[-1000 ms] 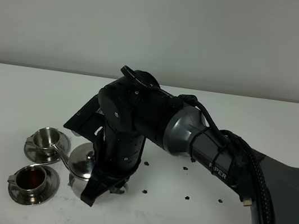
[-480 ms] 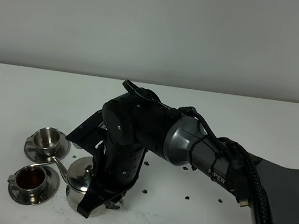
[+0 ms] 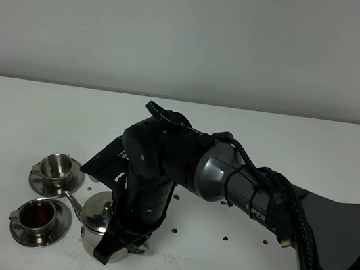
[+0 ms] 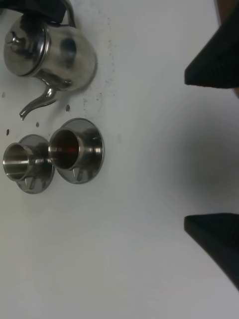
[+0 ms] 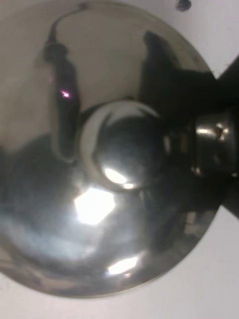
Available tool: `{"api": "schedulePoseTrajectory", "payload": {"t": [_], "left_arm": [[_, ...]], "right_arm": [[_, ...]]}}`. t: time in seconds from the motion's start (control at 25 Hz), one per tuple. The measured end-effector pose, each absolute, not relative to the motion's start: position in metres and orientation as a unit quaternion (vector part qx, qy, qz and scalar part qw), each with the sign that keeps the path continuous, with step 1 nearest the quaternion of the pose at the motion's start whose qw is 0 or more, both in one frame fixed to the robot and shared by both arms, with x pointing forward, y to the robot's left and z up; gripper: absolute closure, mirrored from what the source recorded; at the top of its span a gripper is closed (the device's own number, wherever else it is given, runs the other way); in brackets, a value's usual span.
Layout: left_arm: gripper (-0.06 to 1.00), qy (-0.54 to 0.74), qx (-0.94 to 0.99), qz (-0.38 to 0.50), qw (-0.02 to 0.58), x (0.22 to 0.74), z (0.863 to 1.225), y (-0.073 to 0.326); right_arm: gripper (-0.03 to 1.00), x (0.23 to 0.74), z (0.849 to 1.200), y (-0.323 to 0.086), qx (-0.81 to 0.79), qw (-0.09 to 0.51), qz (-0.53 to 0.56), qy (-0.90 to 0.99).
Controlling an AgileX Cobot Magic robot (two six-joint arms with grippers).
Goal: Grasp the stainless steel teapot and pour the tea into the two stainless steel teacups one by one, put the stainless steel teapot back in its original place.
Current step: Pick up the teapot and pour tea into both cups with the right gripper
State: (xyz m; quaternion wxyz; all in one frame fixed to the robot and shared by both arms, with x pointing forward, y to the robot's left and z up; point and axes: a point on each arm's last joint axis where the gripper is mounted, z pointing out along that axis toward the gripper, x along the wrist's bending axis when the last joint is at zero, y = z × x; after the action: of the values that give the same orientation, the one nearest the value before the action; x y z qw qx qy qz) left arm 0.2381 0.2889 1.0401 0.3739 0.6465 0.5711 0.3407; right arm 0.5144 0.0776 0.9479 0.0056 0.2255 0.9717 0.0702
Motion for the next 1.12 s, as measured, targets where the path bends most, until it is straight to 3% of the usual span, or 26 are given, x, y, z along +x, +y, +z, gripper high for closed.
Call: {"api": "schedulePoseTrajectory", "payload": {"t": [0.8, 1.12], "left_arm": [[0.40, 0.571, 0.647, 0.341, 0.374, 0.238, 1.040, 0.289], [0.40, 0.571, 0.647, 0.341, 0.374, 0.238, 1.040, 0.289]], "right_arm": [[0.79, 0.516, 0.938, 0.079, 0.223, 0.009, 0.065, 0.973], [0.79, 0.529, 0.964, 0.066, 0.215, 0.055, 0.059, 0.973]]}}
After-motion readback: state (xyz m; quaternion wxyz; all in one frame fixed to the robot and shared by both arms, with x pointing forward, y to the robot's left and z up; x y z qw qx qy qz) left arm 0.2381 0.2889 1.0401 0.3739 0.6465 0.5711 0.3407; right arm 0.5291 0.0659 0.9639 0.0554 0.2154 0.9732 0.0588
